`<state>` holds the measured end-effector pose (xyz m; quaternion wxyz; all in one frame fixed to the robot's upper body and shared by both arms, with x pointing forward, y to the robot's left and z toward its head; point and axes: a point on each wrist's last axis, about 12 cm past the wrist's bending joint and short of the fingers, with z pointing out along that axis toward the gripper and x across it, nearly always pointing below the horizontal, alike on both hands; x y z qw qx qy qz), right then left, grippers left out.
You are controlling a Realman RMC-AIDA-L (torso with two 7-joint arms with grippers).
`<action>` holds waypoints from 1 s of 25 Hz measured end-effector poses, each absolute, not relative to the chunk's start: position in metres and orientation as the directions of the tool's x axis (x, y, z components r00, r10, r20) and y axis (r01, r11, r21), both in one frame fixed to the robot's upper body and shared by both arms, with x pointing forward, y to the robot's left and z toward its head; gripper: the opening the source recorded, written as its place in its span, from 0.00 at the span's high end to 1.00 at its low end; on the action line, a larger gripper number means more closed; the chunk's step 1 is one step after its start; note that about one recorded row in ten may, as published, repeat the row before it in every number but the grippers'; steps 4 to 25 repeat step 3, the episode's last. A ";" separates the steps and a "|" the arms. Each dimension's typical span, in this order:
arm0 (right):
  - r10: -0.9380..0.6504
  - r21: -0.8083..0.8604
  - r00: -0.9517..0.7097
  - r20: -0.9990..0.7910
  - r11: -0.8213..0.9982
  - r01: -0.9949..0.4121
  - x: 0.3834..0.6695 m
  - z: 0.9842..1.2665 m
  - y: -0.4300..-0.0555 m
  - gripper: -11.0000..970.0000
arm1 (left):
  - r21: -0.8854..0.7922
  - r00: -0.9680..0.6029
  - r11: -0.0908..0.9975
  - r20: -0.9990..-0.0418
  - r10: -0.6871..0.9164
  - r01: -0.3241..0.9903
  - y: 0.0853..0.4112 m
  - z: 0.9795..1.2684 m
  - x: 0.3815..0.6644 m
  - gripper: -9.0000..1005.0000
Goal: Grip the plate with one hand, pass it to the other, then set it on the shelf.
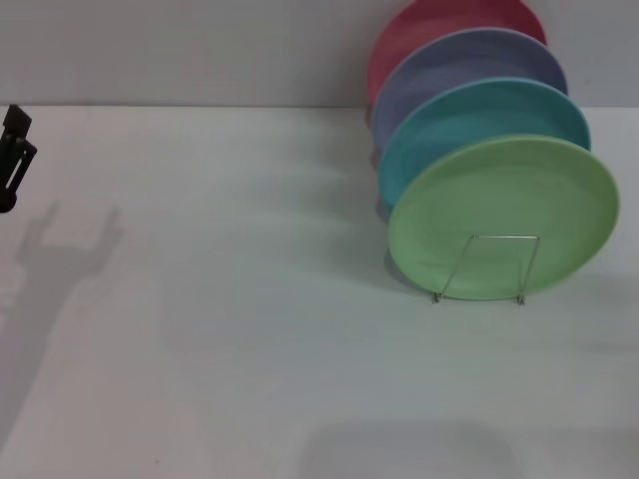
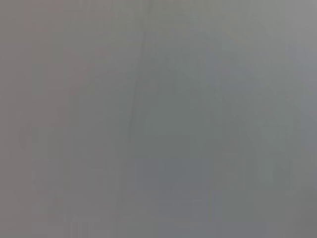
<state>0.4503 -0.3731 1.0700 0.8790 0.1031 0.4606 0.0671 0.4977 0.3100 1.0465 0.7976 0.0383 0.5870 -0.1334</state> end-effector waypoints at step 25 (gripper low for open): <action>0.222 0.305 0.567 -0.793 0.951 0.054 0.455 1.066 -0.376 0.33 | -0.072 0.265 0.972 -0.955 -0.132 0.224 0.311 1.047 0.507 0.32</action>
